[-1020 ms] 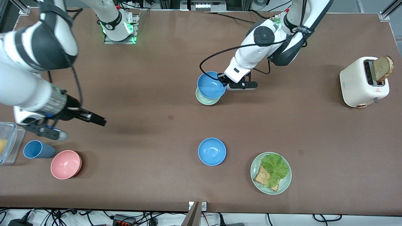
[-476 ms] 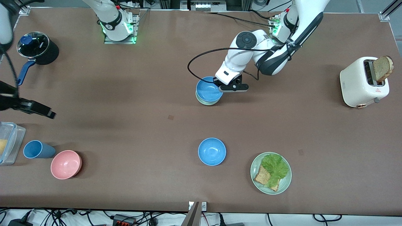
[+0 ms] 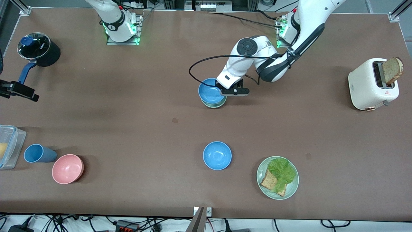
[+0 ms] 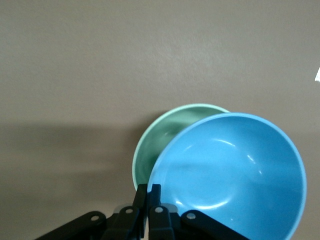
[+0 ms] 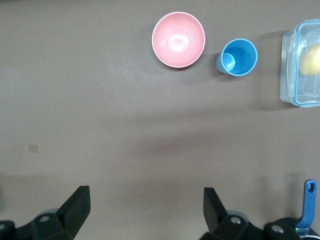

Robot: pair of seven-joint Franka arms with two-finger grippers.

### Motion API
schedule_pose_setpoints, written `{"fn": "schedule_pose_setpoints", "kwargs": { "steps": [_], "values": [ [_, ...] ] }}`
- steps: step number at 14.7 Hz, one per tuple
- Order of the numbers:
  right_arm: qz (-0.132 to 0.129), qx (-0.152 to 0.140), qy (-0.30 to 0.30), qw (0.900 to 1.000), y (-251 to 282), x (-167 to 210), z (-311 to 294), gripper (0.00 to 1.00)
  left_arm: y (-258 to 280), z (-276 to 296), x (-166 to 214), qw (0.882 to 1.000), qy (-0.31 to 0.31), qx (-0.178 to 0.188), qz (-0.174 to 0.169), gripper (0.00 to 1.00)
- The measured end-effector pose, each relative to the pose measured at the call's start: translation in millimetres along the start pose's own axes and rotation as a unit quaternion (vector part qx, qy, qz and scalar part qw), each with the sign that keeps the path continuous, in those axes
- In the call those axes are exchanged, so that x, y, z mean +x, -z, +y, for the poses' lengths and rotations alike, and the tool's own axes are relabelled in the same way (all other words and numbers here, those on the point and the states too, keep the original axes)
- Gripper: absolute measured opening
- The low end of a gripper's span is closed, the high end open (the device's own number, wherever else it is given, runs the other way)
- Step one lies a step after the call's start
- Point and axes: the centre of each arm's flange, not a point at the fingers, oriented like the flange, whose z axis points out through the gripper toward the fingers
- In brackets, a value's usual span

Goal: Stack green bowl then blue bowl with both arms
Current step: 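Open the left gripper to release the blue bowl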

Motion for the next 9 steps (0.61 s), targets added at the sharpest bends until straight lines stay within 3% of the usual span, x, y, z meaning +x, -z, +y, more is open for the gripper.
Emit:
{"fn": "schedule_pose_setpoints", "kwargs": {
  "steps": [4, 9],
  "values": [
    [-0.004, -0.016, 0.02, 1.0, -1.2, -2.7, 0.1, 1.0, 9.3, -9.6, 20.0, 1.0, 0.024, 0.011, 0.004, 0.41],
    [-0.008, -0.014, 0.024, 1.0, -14.9, -24.7, 2.1, 1.0, 84.2, -26.0, 88.1, 0.997, 0.056, 0.055, 0.02, 0.44]
  ]
}}
